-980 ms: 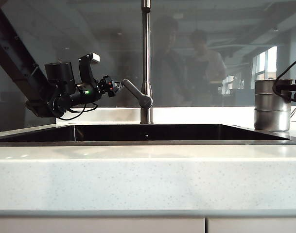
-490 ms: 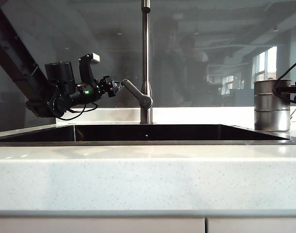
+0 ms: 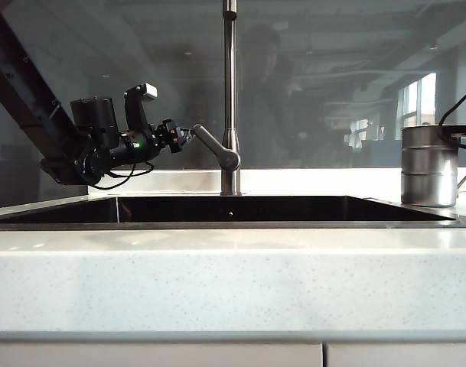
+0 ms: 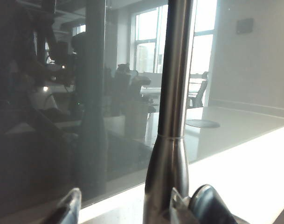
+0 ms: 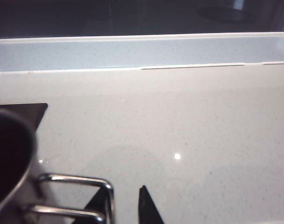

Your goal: Pick up the mug next to the sink, go to the faucet to get some water, pour the water into the sink, and finally put the mug back to its place.

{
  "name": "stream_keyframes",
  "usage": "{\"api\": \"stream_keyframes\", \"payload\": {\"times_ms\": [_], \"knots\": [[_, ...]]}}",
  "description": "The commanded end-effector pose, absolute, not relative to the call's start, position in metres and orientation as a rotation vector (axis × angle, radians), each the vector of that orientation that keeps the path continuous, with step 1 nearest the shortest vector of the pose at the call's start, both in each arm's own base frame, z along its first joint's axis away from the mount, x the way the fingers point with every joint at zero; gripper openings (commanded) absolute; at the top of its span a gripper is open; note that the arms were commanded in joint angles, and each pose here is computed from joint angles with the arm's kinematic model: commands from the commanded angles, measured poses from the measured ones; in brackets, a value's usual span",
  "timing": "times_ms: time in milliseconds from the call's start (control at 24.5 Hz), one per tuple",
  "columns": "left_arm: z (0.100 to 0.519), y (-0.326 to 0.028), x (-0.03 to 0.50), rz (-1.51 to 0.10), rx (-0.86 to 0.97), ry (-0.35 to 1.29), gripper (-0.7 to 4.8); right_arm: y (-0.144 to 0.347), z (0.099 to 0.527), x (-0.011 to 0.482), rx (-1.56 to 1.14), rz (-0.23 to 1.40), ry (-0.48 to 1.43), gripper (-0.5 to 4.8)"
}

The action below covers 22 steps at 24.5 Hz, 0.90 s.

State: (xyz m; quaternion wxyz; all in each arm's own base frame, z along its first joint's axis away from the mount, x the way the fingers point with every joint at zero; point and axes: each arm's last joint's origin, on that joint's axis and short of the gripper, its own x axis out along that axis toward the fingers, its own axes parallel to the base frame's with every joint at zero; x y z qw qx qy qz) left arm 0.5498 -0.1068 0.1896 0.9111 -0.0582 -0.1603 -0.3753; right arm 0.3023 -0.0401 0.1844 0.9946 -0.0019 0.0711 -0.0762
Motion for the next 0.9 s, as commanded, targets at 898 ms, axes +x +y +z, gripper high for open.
{"api": "stream_keyframes", "payload": {"times_ms": [898], "knots": [[0.194, -0.107, 0.549, -0.781, -0.11, -0.356, 2.41, -0.036, 0.189, 0.278, 0.002, -0.15, 0.085, 1.33]]}}
